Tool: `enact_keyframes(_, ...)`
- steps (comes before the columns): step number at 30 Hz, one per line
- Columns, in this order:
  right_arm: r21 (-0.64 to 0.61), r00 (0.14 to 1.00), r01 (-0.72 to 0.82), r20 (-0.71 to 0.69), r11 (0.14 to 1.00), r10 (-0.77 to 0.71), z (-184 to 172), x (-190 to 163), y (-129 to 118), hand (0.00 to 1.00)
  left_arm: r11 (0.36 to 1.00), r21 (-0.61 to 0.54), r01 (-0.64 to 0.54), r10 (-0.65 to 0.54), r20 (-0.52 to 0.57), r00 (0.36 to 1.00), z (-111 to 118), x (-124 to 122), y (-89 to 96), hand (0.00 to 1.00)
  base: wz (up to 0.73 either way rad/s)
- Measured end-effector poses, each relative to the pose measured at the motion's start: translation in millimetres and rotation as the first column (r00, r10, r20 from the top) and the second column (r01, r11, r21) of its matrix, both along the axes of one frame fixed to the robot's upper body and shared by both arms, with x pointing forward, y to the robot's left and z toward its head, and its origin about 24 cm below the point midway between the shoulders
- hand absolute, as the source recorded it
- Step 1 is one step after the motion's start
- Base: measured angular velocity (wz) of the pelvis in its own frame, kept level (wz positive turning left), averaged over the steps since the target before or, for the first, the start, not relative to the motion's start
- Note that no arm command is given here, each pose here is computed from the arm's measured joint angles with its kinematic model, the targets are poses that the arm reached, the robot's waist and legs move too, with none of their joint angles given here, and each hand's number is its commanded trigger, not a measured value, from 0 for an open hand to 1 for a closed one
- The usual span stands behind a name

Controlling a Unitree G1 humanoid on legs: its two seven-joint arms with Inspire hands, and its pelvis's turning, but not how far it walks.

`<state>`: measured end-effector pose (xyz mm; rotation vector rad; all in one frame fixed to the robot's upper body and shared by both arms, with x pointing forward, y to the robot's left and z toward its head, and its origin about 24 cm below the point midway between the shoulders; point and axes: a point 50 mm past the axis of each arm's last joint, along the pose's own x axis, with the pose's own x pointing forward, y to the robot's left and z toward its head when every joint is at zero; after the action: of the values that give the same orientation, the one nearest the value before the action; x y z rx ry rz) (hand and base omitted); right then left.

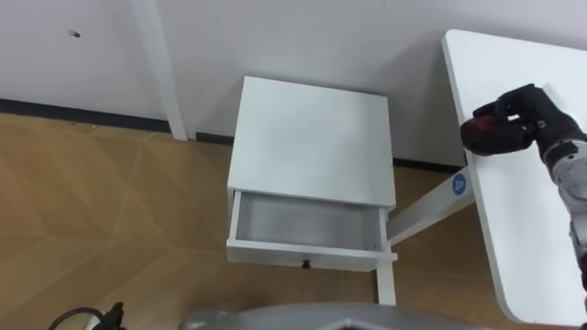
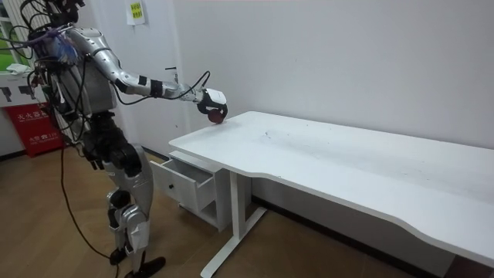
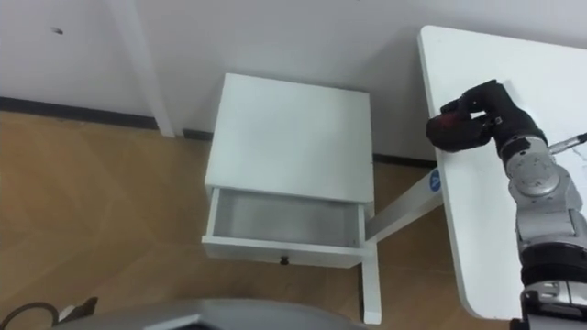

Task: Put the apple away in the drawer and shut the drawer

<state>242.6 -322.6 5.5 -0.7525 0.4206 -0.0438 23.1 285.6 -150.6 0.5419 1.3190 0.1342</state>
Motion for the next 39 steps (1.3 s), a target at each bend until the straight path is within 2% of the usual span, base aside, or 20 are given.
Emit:
enact_keyframes(4, -0.031, 0.998, -0.067, 0.014, 0.997, 0.067, 9, 6, 11, 1.0, 1.0, -0.003, 0.0, 0.0, 0.002, 1.0, 0, 1, -0.6, 0.0, 0.0)
enact_keyframes(14, -0.022, 0.936, -0.348, 0.051, 0.937, 0.349, 25, 18, 70, 1.0, 0.999, -0.015, 0.039, -0.038, 0.026, 0.999, -1, 14, -6.7, 0.0, 0.01)
enact_keyframes(21, 0.038, 0.905, -0.425, 0.06, 0.905, 0.422, 20, 15, 97, 1.0, 0.994, -0.012, 0.111, -0.11, 0.025, 0.994, -2, 21, -11.6, 0.0, 0.04)
enact_keyframes(29, 0.076, 0.878, -0.477, 0.02, 0.875, 0.477, 13, 12, 109, 1.0, 0.993, -0.011, 0.119, -0.118, 0.048, 0.992, -1, 26, -13.0, 0.0, 0.01)
enact_keyframes(30, 0.082, 0.873, -0.487, 0.006, 0.87, 0.488, 11, 11, 112, 0.81, 0.992, -0.012, 0.122, -0.121, 0.047, 0.992, -1, 26, -13.3, 0.0, 0.0)
enact_keyframes(31, 0.085, 0.871, -0.49, -0.001, 0.868, 0.492, 9, 11, 113, 0.34, 0.992, -0.012, 0.124, -0.124, 0.047, 0.991, -1, 26, -13.4, 0.0, 0.0)
enact_keyframes(32, 0.09, 0.866, -0.497, -0.014, 0.863, 0.5, 7, 10, 116, 0.02, 0.992, -0.012, 0.13, -0.129, 0.045, 0.991, -1, 27, -13.8, 0.0, 0.0)
enact_keyframes(39, 0.108, 0.843, -0.529, -0.051, 0.842, 0.536, 1, 8, 123, 0.0, 0.987, -0.015, 0.16, -0.159, 0.039, 0.986, -2, 30, -16.7, 0.0, 0.01)
